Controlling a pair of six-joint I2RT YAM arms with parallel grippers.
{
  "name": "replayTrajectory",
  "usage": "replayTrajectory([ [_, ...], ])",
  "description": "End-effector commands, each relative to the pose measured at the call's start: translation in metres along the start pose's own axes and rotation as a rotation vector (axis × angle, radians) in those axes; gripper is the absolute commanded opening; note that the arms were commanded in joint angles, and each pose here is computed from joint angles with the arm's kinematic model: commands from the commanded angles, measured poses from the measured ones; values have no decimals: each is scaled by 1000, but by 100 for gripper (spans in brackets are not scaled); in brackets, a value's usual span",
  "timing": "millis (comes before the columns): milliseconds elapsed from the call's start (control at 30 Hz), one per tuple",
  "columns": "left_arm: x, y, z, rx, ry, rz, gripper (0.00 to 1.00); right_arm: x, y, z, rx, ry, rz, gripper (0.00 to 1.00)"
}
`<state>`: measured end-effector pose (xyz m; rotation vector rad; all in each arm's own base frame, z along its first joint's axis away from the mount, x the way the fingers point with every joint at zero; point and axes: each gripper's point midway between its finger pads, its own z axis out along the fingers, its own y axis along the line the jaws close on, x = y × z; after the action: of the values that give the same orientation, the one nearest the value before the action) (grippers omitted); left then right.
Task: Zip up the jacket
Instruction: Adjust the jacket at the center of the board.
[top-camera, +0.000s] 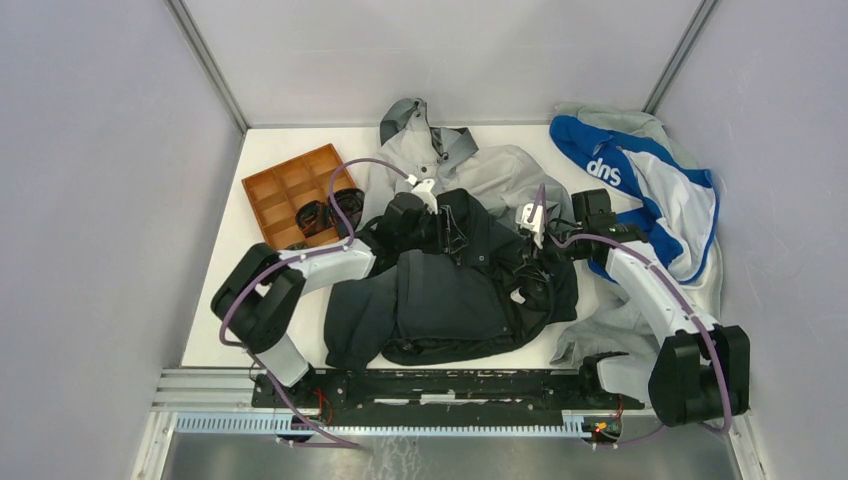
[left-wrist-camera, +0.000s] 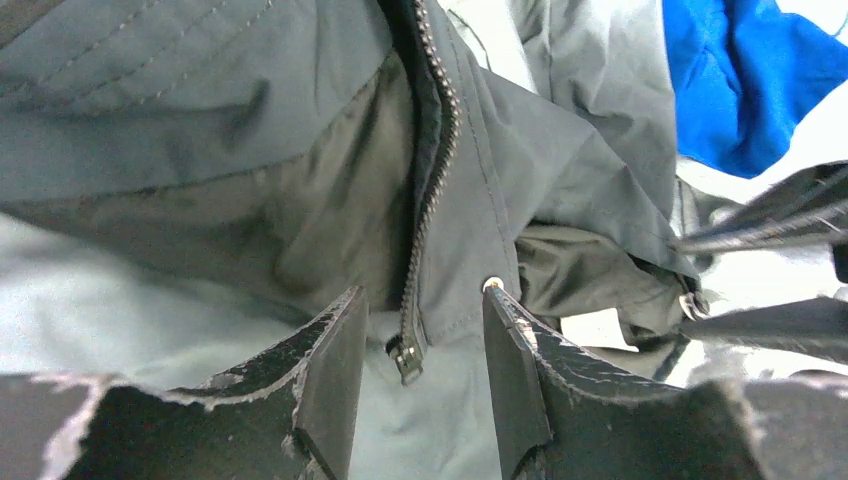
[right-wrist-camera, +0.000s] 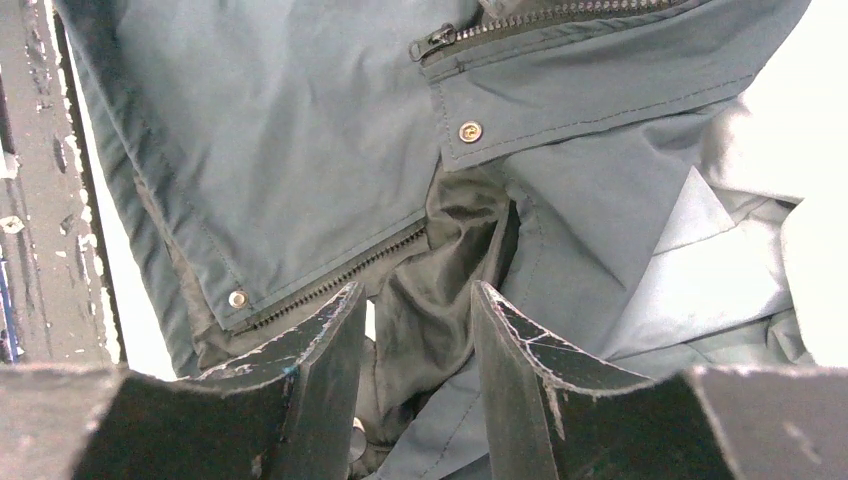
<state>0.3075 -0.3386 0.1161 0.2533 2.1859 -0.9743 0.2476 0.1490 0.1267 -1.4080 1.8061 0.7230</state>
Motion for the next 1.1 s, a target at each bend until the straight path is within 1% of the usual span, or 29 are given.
replayTrajectory([
  [0,-21,-7,18,25,-32,77,51,-10,8,-3,13,-69,3,49],
  [100,-18,-9,26,41,-5,76,46,-8,11,-5,21,-74,11,49],
  [500,13,-9,36,70,106,40,42,-12,11,-7,23,-100,23,49],
  [600,19,-13,38,94,131,27,36,-13,12,-8,22,-106,23,49],
  [700,24,-20,40,126,151,9,28,-14,11,-9,27,-109,23,49],
  [833,25,-32,42,179,168,-29,3,-15,11,-11,35,-119,29,49],
  [900,20,-43,40,226,164,-60,2,-15,8,-14,49,-122,38,49],
  [1067,-10,-86,28,397,97,-154,2,-22,-1,-27,95,-166,83,49],
])
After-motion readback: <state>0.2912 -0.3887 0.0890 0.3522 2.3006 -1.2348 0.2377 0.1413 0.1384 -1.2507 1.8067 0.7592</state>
